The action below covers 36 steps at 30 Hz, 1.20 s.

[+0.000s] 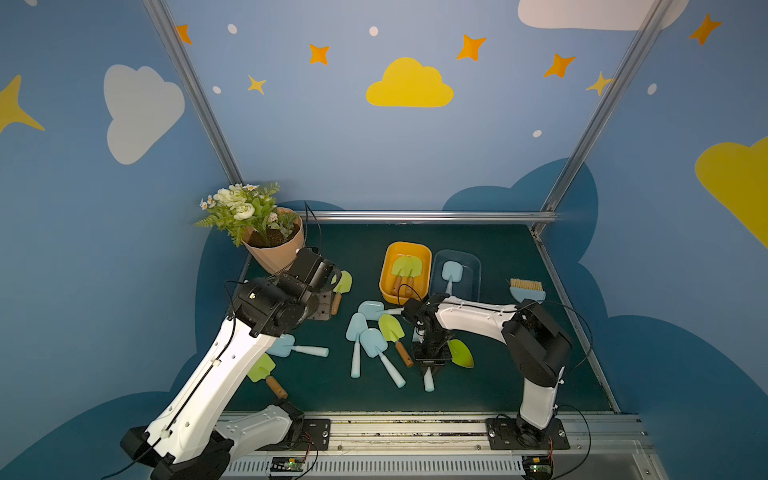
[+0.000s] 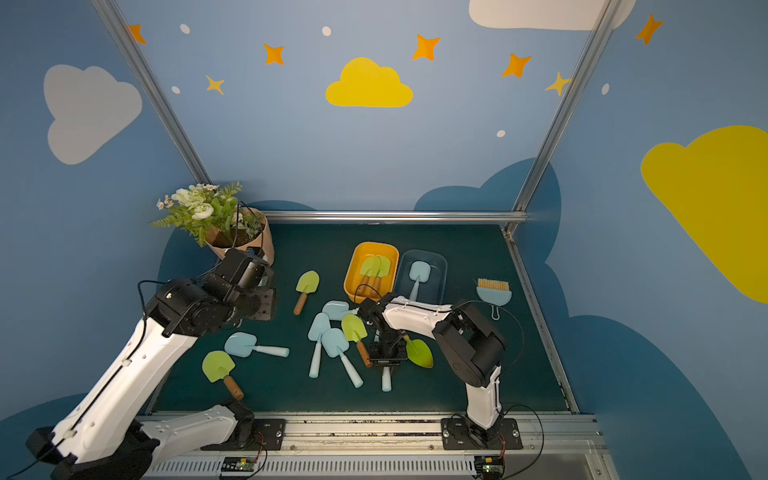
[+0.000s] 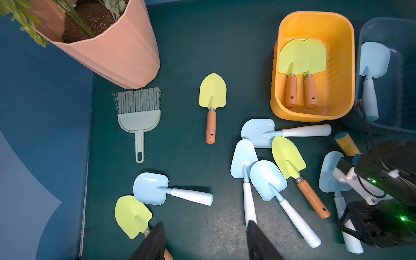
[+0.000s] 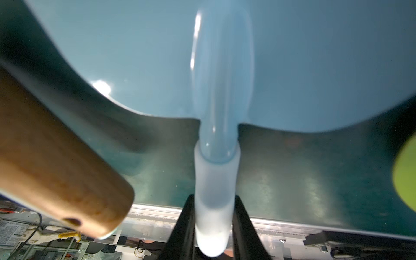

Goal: Sort the small shovels by color and place them into the storage box
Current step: Pick up the shovel from the center of the board.

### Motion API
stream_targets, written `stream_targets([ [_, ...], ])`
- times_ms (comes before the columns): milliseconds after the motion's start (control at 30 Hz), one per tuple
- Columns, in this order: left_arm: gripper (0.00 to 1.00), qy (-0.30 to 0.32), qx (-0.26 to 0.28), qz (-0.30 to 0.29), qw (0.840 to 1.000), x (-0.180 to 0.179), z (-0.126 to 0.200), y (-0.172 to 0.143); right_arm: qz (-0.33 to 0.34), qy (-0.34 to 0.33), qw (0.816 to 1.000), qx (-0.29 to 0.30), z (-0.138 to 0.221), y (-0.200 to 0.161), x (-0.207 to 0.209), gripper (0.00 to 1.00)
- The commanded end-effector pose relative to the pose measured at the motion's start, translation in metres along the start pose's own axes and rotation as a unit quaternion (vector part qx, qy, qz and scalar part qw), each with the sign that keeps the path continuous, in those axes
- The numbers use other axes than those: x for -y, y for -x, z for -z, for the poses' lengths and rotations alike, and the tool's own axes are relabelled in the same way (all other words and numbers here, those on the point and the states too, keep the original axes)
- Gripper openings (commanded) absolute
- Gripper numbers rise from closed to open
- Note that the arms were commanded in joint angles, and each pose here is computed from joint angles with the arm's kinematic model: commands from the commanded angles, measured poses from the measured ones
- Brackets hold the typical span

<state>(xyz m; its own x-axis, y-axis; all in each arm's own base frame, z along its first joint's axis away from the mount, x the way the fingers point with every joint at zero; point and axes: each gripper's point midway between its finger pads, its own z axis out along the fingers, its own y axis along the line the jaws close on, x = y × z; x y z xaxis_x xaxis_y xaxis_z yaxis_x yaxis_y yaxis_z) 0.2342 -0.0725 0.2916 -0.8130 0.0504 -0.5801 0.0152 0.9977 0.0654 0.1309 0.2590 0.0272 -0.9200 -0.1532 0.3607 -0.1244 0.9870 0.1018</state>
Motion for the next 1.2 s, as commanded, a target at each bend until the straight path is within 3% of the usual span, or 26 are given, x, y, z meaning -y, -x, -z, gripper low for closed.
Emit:
stream_targets([
  [0, 0.50, -0.003, 0.008, 0.000, 1.000, -0.002, 0.006, 0.003, 0.019, -0.024, 1.000, -0.003, 0.006, -0.004, 0.002, 0.11],
  [500, 0.50, -0.008, 0.015, 0.003, 1.000, -0.003, 0.008, 0.002, 0.042, -0.045, 0.998, 0.030, 0.054, -0.022, 0.006, 0.06],
  [833, 0.50, -0.013, 0.016, 0.001, 1.000, -0.003, 0.009, 0.000, 0.039, -0.024, 0.996, 0.080, 0.128, -0.034, 0.010, 0.03],
  [967, 0.50, -0.018, 0.010, -0.002, 1.000, 0.001, 0.005, -0.001, 0.023, 0.002, 0.995, 0.102, 0.164, -0.018, 0.017, 0.03],
  [1167, 0.50, -0.042, 0.001, -0.009, 0.999, 0.014, -0.005, -0.002, -0.019, 0.025, 0.994, 0.109, 0.194, 0.035, 0.038, 0.03],
])
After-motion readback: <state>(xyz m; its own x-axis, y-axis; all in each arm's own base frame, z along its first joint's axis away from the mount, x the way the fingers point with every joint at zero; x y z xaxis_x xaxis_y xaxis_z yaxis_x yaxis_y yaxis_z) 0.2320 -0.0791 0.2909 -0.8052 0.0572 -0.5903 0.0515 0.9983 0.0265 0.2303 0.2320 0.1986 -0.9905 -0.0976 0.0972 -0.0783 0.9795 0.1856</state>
